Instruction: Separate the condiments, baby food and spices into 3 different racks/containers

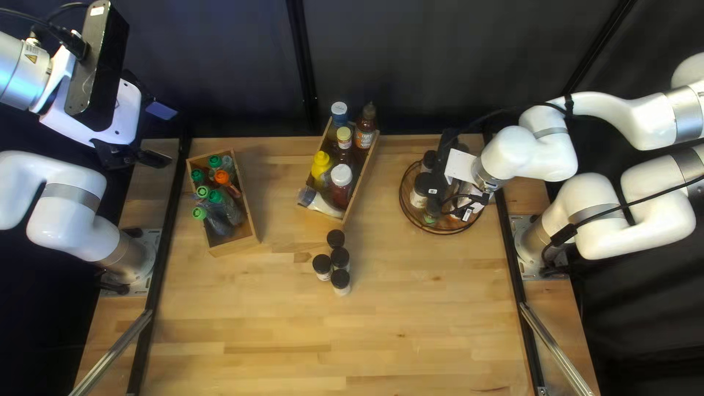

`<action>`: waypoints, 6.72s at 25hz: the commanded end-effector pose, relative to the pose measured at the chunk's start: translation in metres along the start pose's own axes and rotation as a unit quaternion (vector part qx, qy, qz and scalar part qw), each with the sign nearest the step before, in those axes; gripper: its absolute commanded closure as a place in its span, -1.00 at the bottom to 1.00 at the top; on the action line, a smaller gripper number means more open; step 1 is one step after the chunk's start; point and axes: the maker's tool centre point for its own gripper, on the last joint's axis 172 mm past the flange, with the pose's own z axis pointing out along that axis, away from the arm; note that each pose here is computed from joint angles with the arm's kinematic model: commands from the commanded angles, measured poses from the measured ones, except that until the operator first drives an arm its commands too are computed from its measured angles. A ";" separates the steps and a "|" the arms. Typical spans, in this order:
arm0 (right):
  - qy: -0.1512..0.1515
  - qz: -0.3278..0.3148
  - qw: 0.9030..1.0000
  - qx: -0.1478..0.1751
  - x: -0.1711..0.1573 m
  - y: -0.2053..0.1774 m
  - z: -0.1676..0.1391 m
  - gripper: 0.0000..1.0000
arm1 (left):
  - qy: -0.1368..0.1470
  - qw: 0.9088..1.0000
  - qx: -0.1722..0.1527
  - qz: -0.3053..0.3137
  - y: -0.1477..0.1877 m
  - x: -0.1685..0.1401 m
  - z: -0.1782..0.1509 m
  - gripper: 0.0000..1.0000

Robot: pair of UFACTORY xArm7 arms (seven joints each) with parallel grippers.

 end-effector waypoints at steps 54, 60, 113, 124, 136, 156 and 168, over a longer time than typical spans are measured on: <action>0.080 -0.330 0.939 0.057 0.266 -0.301 0.001 -1.00 | 0.000 1.000 0.000 0.000 0.000 0.000 0.000 -1.00; 0.084 -0.240 0.966 0.051 0.290 -0.287 0.015 -1.00 | 0.000 1.000 0.000 0.000 0.000 0.000 0.000 -1.00; 0.049 -0.110 0.993 -0.012 0.126 -0.170 -0.137 1.00 | 0.000 1.000 0.000 0.000 0.000 0.000 0.000 -1.00; -0.011 0.021 0.998 -0.064 0.037 -0.086 -0.092 1.00 | 0.000 1.000 0.000 0.000 0.000 0.000 0.000 -1.00; -0.043 0.114 0.989 -0.089 -0.016 -0.027 -0.060 1.00 | 0.000 1.000 0.000 0.000 0.000 0.000 0.000 -1.00; -0.030 0.169 0.977 -0.124 -0.027 0.010 -0.039 1.00 | 0.000 1.000 0.000 0.000 0.000 0.000 0.000 -1.00; -0.003 0.154 0.982 -0.108 -0.017 0.008 -0.032 1.00 | 0.000 1.000 0.000 0.000 0.000 0.000 0.000 -1.00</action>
